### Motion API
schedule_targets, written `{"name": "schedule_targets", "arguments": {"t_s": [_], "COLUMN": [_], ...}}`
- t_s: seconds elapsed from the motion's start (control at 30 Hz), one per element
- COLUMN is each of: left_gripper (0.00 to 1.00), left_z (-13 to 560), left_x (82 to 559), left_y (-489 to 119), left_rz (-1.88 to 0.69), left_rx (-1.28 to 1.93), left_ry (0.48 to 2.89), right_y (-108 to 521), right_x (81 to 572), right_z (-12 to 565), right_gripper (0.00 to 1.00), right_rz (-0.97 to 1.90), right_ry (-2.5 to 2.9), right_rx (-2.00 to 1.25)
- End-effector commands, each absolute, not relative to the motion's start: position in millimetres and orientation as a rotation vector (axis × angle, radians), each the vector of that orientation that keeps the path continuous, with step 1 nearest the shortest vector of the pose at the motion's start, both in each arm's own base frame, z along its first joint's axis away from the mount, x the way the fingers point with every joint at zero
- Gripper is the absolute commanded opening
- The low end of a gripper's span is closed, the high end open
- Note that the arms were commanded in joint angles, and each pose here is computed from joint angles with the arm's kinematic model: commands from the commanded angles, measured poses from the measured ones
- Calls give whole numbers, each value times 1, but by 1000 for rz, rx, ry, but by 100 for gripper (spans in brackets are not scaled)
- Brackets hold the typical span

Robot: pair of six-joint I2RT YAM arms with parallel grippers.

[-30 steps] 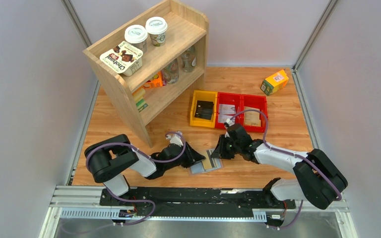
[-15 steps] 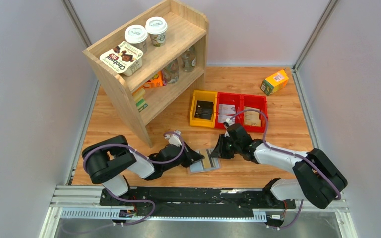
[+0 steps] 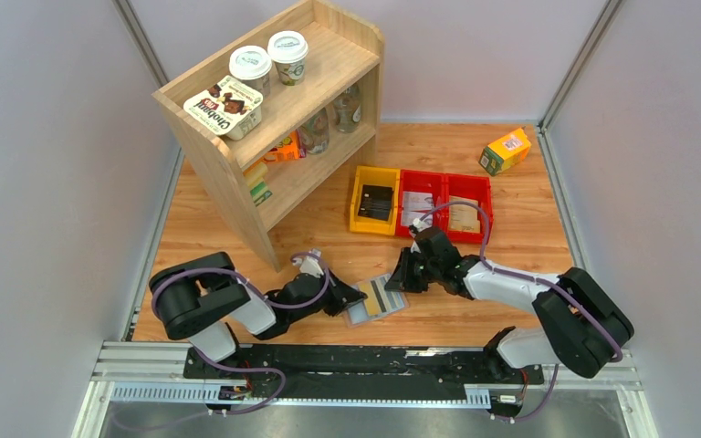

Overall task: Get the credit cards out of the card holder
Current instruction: Remove the credit card from the card holder.

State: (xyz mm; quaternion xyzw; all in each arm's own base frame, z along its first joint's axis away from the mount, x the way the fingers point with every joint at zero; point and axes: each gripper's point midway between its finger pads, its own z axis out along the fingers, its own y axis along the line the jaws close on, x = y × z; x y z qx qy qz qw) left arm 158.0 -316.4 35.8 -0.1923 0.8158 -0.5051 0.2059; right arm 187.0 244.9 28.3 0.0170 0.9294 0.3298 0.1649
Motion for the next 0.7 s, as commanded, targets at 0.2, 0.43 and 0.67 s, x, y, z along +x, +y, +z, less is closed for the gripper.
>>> {"name": "schedule_targets", "arguments": {"t_s": [0.2, 0.43, 0.67], "left_gripper": [0, 0, 0], "left_z": [36, 45, 79], "left_x": [150, 155, 164], "left_y": [-298, -256, -248], "left_rz": [-1306, -974, -789], "left_rx": [-543, -439, -134], "left_ry": [2335, 2365, 2336], "right_y": [230, 232, 242], "right_x": [182, 186, 196], "right_z": [14, 26, 50], "right_gripper": [14, 14, 17], "right_rz": [826, 839, 902], "right_ry": [2700, 2658, 2599], "right_rx": [74, 77, 62]}}
